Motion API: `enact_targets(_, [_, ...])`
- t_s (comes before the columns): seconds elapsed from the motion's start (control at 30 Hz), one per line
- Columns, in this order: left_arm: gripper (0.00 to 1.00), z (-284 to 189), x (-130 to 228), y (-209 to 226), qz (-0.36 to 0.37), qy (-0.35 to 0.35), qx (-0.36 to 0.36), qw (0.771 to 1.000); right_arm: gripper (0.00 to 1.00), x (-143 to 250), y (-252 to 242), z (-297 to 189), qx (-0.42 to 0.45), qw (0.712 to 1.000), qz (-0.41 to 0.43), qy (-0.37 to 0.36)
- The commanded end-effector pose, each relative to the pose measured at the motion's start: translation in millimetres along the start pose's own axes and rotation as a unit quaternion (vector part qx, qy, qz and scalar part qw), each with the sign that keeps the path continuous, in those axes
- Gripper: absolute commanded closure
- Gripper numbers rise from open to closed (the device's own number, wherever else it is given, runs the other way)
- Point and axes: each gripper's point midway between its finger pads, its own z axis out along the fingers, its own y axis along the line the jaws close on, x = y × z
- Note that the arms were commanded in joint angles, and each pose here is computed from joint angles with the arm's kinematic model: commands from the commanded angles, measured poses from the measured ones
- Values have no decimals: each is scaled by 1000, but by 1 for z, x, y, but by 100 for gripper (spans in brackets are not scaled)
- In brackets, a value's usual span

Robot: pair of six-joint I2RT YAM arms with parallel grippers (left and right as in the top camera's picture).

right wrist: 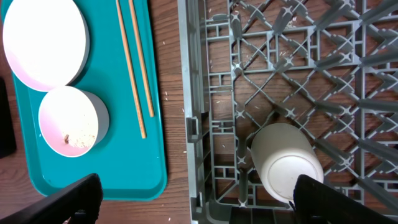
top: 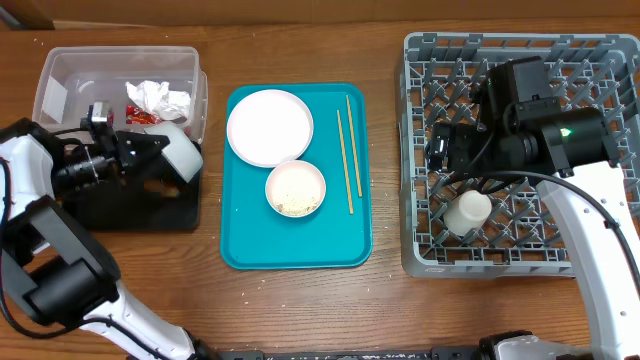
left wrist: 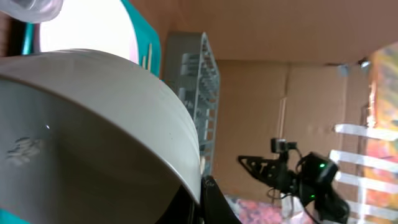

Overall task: Sort waste into correct bins and load items into the dishwasher
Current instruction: 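Tip the bowl over the black tray to dump the scraps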

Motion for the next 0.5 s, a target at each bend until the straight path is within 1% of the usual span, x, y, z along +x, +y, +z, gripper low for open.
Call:
enact_targets(0.0, [96, -8, -15, -9, -27, -37, 60, 997, 0, -5, 0, -4, 0, 1000, -2, -10])
enact_targets(0.1, [96, -10, -17, -13, -31, -42, 67, 996, 0, -5, 0, -4, 0, 1000, -2, -10])
enact_targets(0.17, [96, -8, -13, -15, -21, -29, 49, 998, 0, -5, 0, -4, 0, 1000, -2, -10])
enact_targets(0.2, [96, -5, -6, -18, -3, -13, 31, 999, 0, -5, 0, -4, 0, 1000, -2, -10])
enact_targets(0.23, [96, 0, 5, -25, 33, 11, 8, 999, 0, -5, 0, -4, 0, 1000, -2, -10])
enact_targets(0.3, [96, 5, 15, -34, 63, 35, -15, 997, 0, -5, 0, -4, 0, 1000, -2, -10])
enact_targets(0.37, [96, 12, 30, -45, 96, 57, -39, 993, 0, -5, 0, -4, 0, 1000, -2, -10])
enact_targets(0.4, [96, 18, 43, -55, 120, 75, -58, 988, 0, -5, 0, -4, 0, 1000, -2, -10])
enact_targets(0.47, [96, 23, 58, -63, 140, 95, -93, 981, 0, -4, 0, -4, 1, 1000, -2, -8])
